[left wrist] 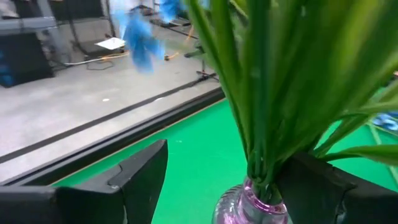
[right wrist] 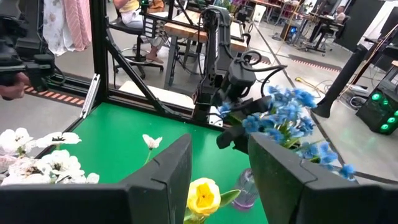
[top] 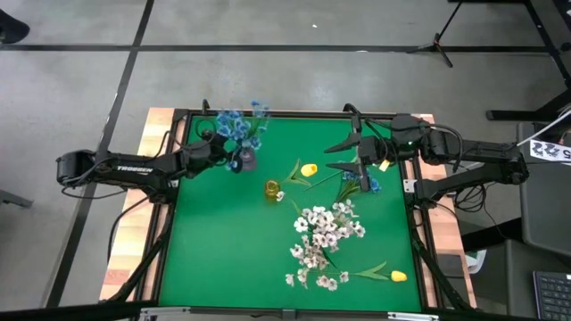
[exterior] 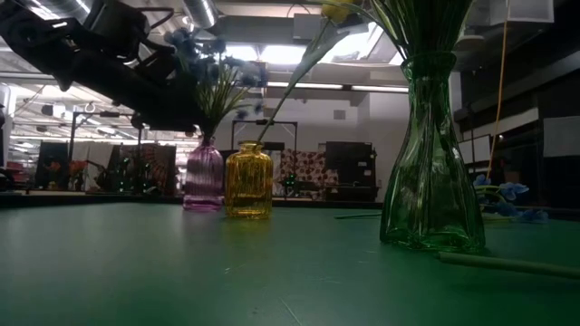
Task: Sort flowers into vase by color
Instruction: Put the top blue flowers into the purple vase
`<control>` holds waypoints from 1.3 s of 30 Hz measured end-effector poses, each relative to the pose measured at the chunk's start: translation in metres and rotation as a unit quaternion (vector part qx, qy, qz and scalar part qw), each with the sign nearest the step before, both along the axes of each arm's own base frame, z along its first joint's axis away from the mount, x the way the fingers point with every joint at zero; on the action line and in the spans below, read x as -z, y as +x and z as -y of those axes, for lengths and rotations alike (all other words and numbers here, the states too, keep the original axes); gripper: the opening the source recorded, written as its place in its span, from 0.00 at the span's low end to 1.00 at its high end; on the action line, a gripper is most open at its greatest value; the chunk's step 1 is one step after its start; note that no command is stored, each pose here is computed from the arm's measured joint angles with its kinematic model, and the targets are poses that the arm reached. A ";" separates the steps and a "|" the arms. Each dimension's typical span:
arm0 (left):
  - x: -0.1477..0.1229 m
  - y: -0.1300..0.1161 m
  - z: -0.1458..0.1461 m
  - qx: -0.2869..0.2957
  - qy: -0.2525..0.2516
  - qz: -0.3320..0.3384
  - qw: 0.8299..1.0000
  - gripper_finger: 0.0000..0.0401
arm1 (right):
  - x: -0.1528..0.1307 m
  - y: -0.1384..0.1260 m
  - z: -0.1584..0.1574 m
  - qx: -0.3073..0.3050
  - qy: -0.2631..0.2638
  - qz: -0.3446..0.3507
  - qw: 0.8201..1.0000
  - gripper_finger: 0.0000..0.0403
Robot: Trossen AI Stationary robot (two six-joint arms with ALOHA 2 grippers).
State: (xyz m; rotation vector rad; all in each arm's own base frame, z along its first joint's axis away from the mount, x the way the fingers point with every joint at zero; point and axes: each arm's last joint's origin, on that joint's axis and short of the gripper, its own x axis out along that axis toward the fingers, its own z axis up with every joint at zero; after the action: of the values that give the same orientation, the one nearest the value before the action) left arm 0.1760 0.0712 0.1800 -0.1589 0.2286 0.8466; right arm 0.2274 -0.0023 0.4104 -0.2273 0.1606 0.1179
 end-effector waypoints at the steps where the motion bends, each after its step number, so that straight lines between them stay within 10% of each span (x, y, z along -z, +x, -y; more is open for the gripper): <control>1: 0.000 -0.001 -0.002 -0.007 0.000 0.000 1.000 0.69 | 0.000 0.000 0.000 0.000 0.000 0.000 1.000 0.39; 25: -0.013 -0.017 -0.038 -0.122 0.018 0.068 0.990 0.69 | 0.004 -0.001 0.001 0.020 -0.017 -0.018 1.000 0.39; 39: -0.003 -0.009 -0.029 -0.032 -0.066 -0.029 0.997 0.69 | 0.006 -0.001 0.001 0.020 -0.017 -0.031 0.999 0.39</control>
State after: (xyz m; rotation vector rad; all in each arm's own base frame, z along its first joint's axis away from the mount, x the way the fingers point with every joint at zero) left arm 0.1666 0.0998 0.1832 -0.2661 0.3356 0.9009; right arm 0.2263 -0.0037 0.4045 -0.2539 0.2280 0.0831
